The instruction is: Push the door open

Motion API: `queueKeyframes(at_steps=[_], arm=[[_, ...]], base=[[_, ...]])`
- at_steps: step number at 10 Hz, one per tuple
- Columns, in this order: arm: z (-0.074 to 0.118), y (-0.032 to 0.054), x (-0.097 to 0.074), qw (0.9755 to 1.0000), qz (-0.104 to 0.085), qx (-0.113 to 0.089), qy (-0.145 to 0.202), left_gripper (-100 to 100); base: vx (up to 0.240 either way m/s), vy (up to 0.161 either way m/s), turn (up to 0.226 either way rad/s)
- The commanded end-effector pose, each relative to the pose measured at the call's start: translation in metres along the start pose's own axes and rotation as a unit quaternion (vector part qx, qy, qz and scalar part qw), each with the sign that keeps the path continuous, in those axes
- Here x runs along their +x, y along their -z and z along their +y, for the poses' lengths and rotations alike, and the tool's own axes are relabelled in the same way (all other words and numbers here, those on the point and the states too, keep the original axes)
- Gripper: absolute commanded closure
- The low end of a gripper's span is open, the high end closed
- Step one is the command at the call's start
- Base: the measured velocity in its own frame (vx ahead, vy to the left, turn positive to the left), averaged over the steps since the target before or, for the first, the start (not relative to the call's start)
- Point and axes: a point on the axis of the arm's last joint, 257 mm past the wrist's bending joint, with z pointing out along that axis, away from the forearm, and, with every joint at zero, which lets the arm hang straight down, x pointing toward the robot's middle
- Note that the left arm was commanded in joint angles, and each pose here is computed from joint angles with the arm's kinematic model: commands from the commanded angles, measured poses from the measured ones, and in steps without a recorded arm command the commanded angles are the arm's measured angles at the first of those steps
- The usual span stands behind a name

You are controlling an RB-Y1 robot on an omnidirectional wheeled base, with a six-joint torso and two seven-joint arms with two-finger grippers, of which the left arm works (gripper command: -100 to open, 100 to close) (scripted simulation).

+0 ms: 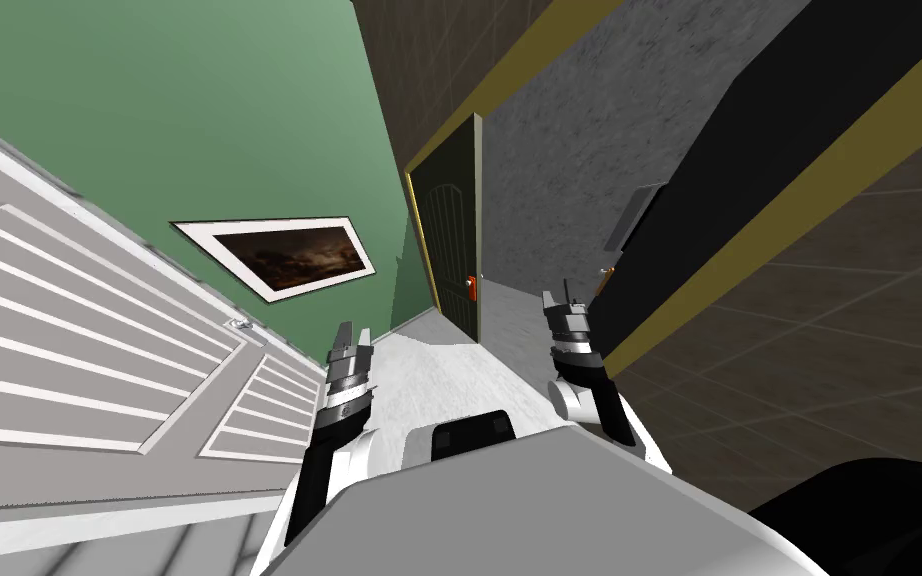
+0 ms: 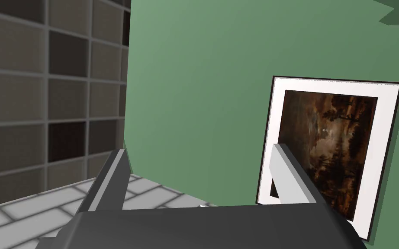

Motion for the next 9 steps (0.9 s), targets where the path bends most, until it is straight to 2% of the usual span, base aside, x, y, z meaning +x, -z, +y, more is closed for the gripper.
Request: queueKeyframes(at_steps=[1, 5, 9], arm=[[0.011, -0.0003, 0.01, 0.9999, 0.011, -0.009, 0.01, -100], [0.036, 0.0002, 0.035, 0.9983, 0.036, -0.031, 0.034, -100], [0.062, 0.0026, 0.063, 0.9949, 0.062, -0.055, 0.057, -100]], base=[[0.08, 0.009, -0.118], [0.169, 0.043, -0.134], [0.13, 0.044, -0.112]])
